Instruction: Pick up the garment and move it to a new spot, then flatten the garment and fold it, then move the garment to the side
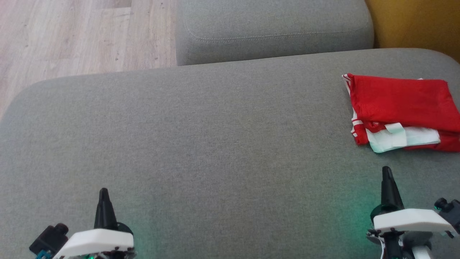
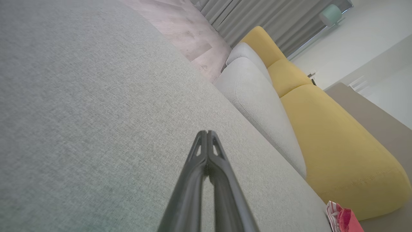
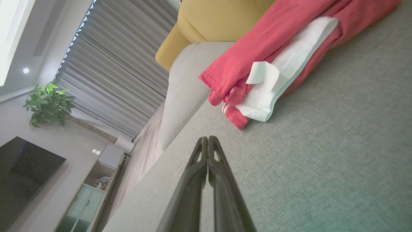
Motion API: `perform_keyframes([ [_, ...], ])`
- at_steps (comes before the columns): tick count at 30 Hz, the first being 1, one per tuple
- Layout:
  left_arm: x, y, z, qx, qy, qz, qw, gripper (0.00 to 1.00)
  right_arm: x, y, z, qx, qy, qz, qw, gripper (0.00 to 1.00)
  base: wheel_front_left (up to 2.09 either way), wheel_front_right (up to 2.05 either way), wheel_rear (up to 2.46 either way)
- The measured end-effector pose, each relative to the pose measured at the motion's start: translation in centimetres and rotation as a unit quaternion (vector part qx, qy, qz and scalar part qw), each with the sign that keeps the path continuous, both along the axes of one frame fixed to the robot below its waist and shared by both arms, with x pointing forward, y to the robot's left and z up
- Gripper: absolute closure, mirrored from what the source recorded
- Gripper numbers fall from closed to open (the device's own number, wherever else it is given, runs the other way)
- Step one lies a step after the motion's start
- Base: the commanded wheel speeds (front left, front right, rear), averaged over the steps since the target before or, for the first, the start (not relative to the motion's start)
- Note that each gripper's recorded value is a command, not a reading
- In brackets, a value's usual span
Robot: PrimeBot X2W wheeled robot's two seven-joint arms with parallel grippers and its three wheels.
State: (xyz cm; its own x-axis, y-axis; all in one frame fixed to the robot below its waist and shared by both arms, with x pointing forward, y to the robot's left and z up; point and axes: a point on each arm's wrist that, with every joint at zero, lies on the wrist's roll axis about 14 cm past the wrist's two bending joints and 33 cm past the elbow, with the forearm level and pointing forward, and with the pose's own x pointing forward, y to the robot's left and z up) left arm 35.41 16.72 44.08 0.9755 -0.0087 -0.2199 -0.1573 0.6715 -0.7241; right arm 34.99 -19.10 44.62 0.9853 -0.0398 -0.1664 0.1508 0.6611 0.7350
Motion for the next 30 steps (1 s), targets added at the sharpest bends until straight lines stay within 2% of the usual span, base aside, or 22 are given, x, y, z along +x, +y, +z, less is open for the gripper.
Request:
perform_keyframes([
  [16, 0.51, 0.45, 0.52, -0.084, -0.002, 0.016, 0.996, 1.0, 0.72, -0.44, 0.68, 0.083, -0.007, -0.017, 0.996, 1.0, 0.0, 0.0, 0.0],
  [30, 0.86, 0.8, 1.01, -0.157, -0.008, 0.026, 0.987, 1.0, 0.82, -0.67, 0.7, 0.157, -0.006, -0.029, 0.987, 1.0, 0.0, 0.0, 0.0],
])
